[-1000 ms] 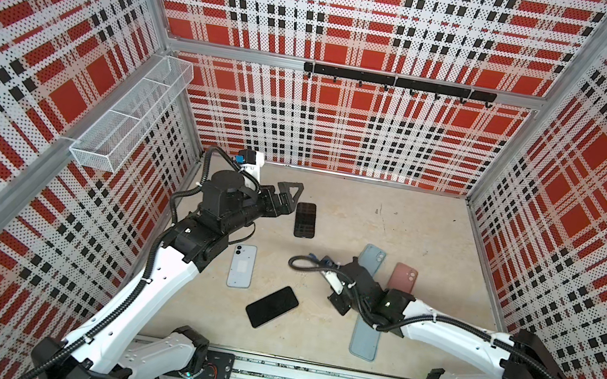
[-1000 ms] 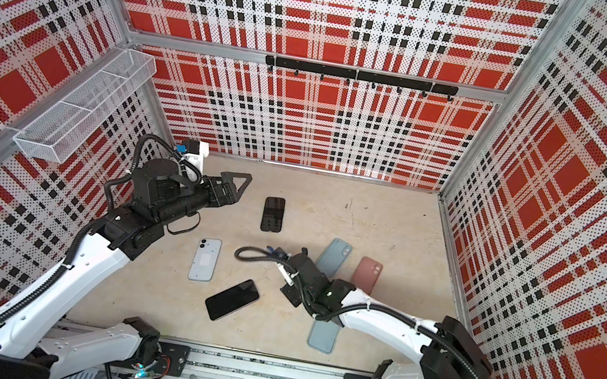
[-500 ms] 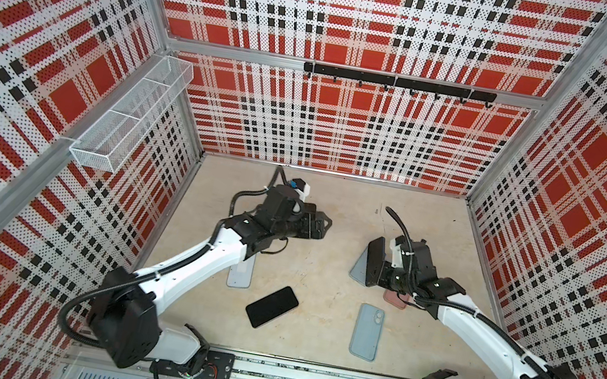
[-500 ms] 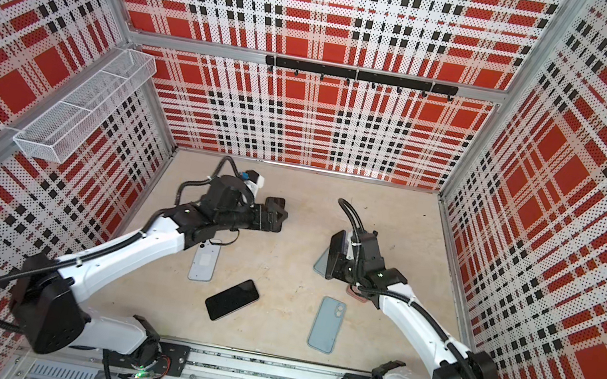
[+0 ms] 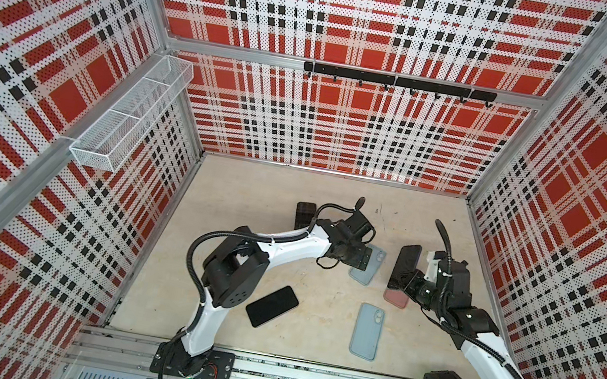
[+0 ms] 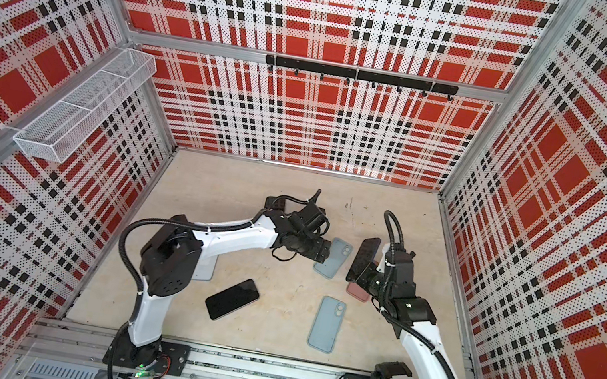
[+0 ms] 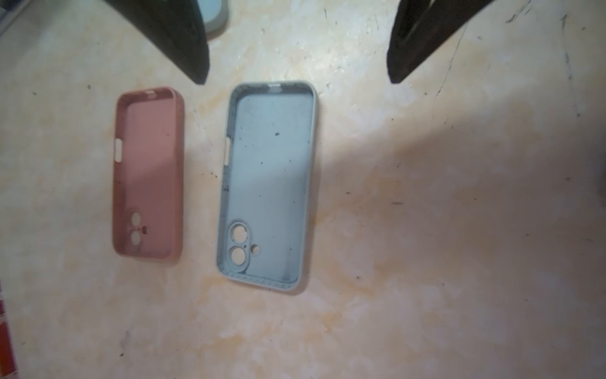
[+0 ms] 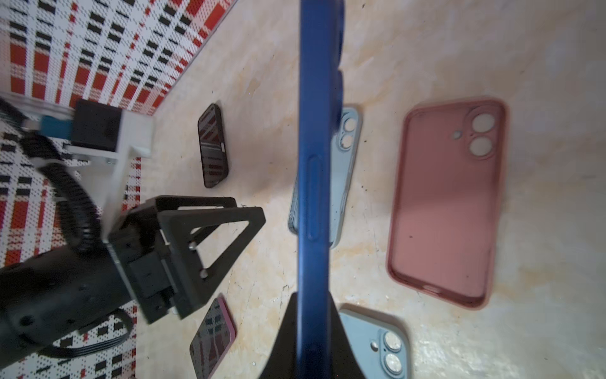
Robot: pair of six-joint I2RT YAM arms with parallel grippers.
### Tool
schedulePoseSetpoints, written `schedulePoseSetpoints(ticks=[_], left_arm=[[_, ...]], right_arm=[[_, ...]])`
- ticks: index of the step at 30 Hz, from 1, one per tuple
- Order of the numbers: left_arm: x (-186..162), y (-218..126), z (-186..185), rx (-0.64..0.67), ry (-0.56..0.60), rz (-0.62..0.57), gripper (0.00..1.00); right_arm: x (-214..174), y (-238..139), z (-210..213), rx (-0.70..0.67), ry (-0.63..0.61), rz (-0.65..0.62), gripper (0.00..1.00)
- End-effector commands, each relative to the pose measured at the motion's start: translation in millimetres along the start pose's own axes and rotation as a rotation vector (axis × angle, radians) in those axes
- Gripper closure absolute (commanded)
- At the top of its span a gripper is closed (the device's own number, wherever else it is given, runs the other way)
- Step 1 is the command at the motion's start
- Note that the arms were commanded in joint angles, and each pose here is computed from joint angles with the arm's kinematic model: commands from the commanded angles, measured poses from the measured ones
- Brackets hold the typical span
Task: Put the phone into the phone case
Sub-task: 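Grasp the light-blue case's edge with the left gripper while right hovers the phone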
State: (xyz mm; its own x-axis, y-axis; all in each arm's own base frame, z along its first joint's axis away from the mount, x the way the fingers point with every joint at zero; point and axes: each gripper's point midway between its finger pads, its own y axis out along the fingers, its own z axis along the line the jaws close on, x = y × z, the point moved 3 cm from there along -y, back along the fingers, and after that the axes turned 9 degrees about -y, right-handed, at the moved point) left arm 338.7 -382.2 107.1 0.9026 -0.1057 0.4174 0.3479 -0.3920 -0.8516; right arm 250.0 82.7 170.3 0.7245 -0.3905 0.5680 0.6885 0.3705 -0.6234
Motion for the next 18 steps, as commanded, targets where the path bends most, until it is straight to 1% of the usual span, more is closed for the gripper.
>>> schedulePoseSetpoints(ticks=[1,2,5,11,13,17,18], left_arm=[[-3.6,21.3,12.2,0.112,0.013,0.024,0.17],[-3.5,28.2,12.2,0.111,0.009,0.035,0.19],[-2.3,46.2,11.4,0.111,0.002,0.051,0.3],[0.4,64.2,10.9,0.155,0.05,0.056,0.47],[0.6,68.0,14.4,0.178,0.058,0.062,0.54],[3.9,71.1,23.1,0.214,0.06,0.048,0.73],[4.5,72.0,25.5,0.221,0.057,0.046,0.76]], right_arm=[[12.8,-10.1,8.0,0.06,-0.027,-0.07,1.0],[13.2,-10.5,7.5,0.06,-0.033,-0.074,1.0],[11.5,-9.2,6.3,0.068,-0.039,-0.079,1.0],[6.5,-3.5,2.1,0.082,-0.035,-0.082,1.0],[6.4,-2.2,1.4,0.087,-0.03,-0.085,1.0],[6.3,0.0,0.4,0.088,-0.028,-0.085,1.0],[7.0,0.8,0.6,0.09,-0.028,-0.086,1.0]])
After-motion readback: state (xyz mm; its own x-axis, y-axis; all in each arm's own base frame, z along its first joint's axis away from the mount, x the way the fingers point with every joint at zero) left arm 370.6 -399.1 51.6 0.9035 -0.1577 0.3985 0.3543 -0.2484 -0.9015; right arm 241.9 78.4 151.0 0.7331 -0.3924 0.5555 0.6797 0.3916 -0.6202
